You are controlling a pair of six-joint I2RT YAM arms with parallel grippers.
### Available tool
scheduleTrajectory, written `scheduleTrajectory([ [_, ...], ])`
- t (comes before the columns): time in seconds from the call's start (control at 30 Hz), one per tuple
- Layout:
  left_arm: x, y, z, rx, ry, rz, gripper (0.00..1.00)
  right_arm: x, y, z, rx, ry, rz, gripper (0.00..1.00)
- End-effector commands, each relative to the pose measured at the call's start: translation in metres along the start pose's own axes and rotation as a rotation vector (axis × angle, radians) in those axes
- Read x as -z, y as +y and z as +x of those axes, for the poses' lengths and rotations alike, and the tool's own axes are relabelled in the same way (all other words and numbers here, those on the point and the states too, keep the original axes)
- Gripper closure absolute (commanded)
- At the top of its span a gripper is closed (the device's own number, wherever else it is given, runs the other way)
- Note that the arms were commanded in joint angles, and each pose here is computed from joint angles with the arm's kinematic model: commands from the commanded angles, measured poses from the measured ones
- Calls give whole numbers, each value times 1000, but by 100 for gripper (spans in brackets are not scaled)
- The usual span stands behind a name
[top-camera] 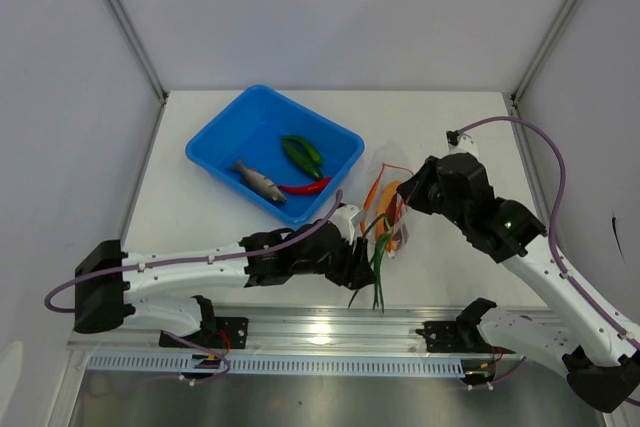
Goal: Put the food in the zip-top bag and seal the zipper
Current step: Adjust the fake vegetable in the zipper food storage bag.
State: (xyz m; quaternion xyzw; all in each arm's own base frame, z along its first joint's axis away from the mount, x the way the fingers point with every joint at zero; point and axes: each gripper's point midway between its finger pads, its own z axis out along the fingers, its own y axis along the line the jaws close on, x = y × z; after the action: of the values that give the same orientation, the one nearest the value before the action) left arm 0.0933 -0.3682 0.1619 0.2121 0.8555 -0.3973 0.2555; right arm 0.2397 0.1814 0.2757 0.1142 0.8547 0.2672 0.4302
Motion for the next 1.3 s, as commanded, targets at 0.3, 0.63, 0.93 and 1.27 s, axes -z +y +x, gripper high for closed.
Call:
scheduleTrajectory([
  [0.3,-23,-13,0,-19,53,2,19,4,15,-16,-21,-64,-55,100],
  [0.63,-37,-11,4,10,82,48,56,7,15,-18,-22,-71,-54,100],
  [0.93,-42,-18,4,22,92,102,46,7,18,-22,-26,-81,-58,100],
  [1.27,-54,-6,3,65,100,102,58,3,22,-23,-27,-81,-64,100],
])
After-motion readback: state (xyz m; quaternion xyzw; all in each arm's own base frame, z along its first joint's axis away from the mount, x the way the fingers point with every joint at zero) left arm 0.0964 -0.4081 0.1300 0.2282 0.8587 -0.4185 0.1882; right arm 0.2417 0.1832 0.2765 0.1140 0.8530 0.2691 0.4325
